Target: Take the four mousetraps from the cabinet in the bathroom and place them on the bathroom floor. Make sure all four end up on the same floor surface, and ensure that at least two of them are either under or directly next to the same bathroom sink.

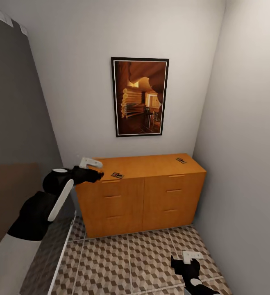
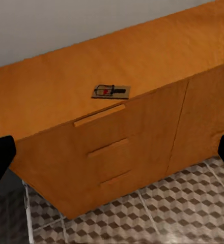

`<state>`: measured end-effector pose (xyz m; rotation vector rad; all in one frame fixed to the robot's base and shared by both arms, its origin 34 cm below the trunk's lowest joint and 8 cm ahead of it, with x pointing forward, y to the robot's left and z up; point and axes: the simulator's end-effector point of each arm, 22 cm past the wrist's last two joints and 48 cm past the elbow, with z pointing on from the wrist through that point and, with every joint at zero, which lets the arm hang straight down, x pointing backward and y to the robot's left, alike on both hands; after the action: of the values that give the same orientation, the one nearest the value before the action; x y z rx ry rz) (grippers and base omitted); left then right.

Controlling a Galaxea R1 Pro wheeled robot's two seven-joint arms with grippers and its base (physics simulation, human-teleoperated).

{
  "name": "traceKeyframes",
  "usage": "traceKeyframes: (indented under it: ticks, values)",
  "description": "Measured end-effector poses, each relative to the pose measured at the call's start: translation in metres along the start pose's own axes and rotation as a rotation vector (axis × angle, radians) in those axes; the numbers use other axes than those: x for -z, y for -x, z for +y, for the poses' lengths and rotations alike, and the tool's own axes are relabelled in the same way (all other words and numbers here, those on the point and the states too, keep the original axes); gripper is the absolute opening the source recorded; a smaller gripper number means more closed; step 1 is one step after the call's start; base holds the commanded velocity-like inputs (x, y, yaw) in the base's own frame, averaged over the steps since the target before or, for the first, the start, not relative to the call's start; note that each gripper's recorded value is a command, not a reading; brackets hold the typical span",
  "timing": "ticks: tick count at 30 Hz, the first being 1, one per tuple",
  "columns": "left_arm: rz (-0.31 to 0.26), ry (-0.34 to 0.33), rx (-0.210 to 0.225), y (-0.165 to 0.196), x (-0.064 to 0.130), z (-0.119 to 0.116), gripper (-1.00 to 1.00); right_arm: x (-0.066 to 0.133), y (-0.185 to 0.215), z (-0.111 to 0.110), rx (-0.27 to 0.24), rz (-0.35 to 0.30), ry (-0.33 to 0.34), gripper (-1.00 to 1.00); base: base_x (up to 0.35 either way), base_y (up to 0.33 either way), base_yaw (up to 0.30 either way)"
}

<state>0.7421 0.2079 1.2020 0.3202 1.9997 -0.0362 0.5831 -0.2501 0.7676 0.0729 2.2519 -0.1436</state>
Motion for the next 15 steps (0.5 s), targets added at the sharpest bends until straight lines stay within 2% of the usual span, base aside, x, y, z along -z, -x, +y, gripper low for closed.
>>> traceKeyframes:
  ticks: [1, 7, 8, 15]
  values:
    - [0.014, -0.080, -0.030, -0.007, 0.003, -0.006, 1.00, 0.000, 0.000, 0.000, 0.000, 0.000, 0.000, 1.00, 0.000, 0.000, 0.000]
    - [0.060, -0.341, -0.086, -0.027, 0.023, -0.030, 1.00, 0.000, 0.000, 0.000, 0.000, 0.000, 0.000, 1.00, 0.000, 0.000, 0.000]
    - [0.074, -0.403, -0.102, -0.032, 0.031, -0.034, 1.00, 0.000, 0.000, 0.000, 0.000, 0.000, 0.000, 1.00, 0.000, 0.000, 0.000]
    - [0.110, -0.539, -0.151, -0.045, 0.056, -0.036, 1.00, 0.000, 0.000, 0.002, 0.000, 0.000, 0.003, 1.00, 0.000, 0.000, 0.000]
